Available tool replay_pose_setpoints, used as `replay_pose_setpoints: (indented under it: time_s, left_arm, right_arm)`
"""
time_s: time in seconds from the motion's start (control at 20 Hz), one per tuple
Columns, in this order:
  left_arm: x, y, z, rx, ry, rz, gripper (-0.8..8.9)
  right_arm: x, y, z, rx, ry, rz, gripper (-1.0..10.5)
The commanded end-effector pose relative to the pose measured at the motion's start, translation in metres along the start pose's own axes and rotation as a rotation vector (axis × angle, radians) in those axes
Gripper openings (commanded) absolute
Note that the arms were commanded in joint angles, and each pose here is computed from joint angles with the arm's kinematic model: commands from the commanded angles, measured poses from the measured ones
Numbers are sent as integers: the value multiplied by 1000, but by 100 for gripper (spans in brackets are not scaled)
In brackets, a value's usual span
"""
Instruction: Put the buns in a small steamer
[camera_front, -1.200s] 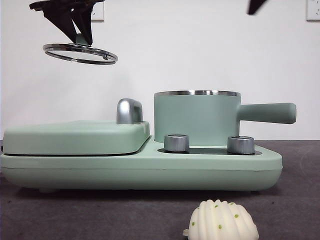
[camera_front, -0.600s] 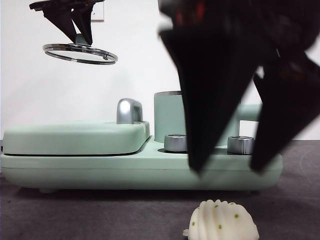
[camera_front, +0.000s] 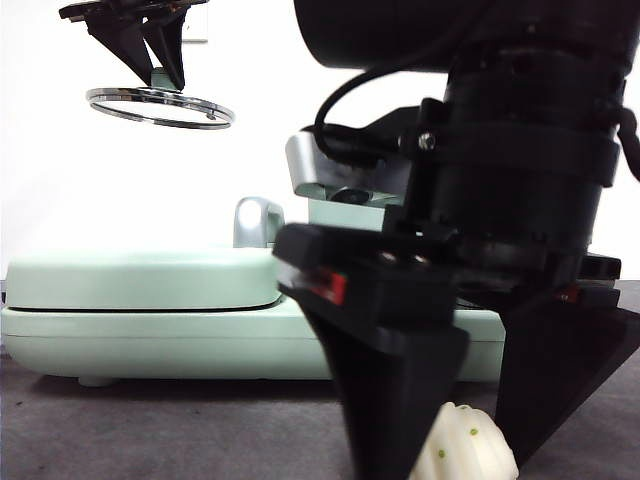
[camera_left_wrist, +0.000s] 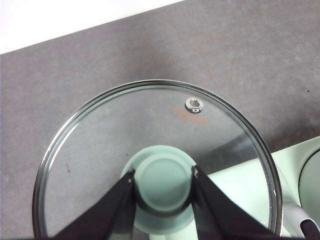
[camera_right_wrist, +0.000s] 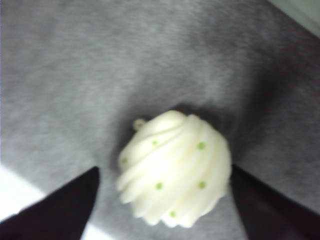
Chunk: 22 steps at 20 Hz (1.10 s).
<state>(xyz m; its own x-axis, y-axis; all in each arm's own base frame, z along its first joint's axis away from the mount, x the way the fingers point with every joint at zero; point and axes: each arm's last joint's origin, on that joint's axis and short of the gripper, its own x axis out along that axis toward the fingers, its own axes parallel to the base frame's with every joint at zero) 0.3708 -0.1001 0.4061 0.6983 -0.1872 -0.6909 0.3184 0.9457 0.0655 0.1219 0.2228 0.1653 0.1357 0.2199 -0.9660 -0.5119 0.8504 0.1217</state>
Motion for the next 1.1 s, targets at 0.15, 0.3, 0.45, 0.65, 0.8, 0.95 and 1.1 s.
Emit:
replay_pose_setpoints:
  time_s: [0.15,0.3,0.45,0.65,0.8,0.95,1.1]
  left_arm:
    - [-10,0,8,1,-61,2,15]
    - [-10,0,8,1,-60,2,15]
    - [-10,0,8,1,-60,2,15]
    - [-10,0,8,1,-61,2,15]
    - [-10,0,8,1,-61,2,15]
    - [-10,0,8,1,-59,2,15]
    - [-10,-1,8,2,-58,1,15]
  right_arm:
    - [1,4,2,-18,-11,-7,143]
    - [-5,6,4,-18,1,1,143]
    - [-31,10,18,-58,20,-13,143]
    - [-88,6,53,-93,-11,-18,142]
    - [-132,-16,86,-72,-134,-11,140]
    - [-163,-44,113,-33,-230,-32,140]
    - [-178,-72,142,4,-251,-52,140]
